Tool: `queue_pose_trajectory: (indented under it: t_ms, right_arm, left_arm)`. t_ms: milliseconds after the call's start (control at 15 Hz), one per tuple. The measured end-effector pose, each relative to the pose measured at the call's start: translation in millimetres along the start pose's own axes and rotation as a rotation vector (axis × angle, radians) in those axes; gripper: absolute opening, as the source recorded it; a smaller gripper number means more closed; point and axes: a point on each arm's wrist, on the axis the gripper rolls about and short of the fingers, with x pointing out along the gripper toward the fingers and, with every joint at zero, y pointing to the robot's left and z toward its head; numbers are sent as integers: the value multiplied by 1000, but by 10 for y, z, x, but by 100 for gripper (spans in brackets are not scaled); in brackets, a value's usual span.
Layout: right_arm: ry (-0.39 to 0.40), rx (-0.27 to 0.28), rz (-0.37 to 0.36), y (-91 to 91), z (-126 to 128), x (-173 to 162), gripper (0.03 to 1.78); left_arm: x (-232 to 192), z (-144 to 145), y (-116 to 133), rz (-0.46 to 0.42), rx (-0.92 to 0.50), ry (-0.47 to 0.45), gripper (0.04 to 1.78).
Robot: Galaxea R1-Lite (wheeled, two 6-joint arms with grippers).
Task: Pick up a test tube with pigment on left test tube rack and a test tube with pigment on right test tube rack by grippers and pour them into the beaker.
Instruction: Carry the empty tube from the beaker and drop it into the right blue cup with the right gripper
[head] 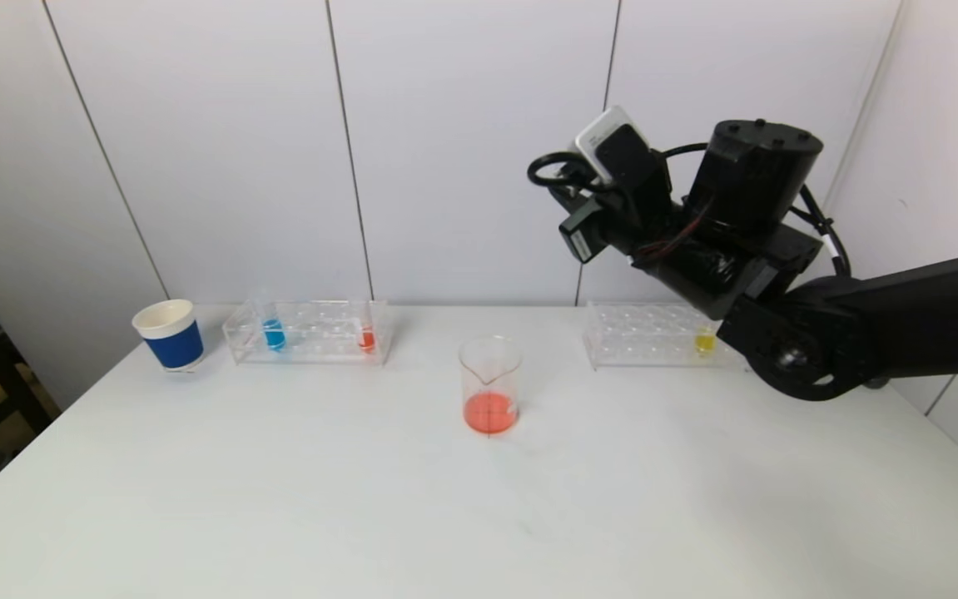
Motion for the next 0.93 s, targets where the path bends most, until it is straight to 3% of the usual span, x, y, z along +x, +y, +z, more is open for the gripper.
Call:
queue_pose_trajectory:
  t_ms: [333, 667, 933]
  right_arm:
    - [28, 166, -84, -482, 107, -148, 48]
    - [42, 261, -230, -1030, 33, -310, 48]
    - [71, 294, -347, -1417, -141, -442, 48]
  left_arm:
    - [0, 0, 0, 0, 0, 0, 176]
    - [0, 0, 0, 0, -1, 0, 176]
    - [0, 0, 0, 0, 0, 0, 176]
